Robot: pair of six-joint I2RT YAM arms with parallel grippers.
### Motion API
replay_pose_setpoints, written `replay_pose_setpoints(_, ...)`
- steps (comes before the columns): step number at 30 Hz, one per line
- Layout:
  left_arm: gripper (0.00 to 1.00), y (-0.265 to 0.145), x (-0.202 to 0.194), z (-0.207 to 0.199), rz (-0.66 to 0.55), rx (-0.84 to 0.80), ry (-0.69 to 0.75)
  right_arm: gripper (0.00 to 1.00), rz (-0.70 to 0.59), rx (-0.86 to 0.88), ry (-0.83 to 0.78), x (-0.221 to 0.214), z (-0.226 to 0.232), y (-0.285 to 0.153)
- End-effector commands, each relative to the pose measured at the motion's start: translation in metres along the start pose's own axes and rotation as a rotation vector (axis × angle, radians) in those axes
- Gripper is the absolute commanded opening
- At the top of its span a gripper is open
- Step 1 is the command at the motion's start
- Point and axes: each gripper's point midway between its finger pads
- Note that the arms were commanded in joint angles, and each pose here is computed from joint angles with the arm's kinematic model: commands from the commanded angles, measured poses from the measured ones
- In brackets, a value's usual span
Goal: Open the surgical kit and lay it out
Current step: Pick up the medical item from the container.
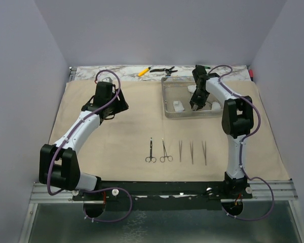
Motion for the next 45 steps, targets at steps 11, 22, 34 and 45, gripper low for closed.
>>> replay_pose_setpoints(11,0.69,0.011,0.010,0.002,0.002,0.016,-0.020,0.23,0.015,-0.052,-0.033,-0.006,-0.009,0.042)
replay_pose_setpoints(22,0.69,0.006,0.015,-0.003,-0.008,-0.006,-0.022,0.01,0.094,0.009,-0.022,-0.028,-0.006,0.052)
replay_pose_setpoints(34,0.69,-0.002,0.020,-0.014,-0.019,-0.056,-0.011,0.01,-0.115,0.249,0.082,0.029,0.042,-0.037)
replay_pose_setpoints(45,0.69,-0.006,0.035,-0.036,-0.029,-0.147,-0.023,0.01,-0.192,0.492,0.047,0.043,0.075,-0.092)
Point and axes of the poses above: each gripper's point midway between its finger pads, its own y axis out along the fingers, its own z axis along the line the jaws close on, x = y × z, and after that the axes turned 4 degrees about y, right-handed
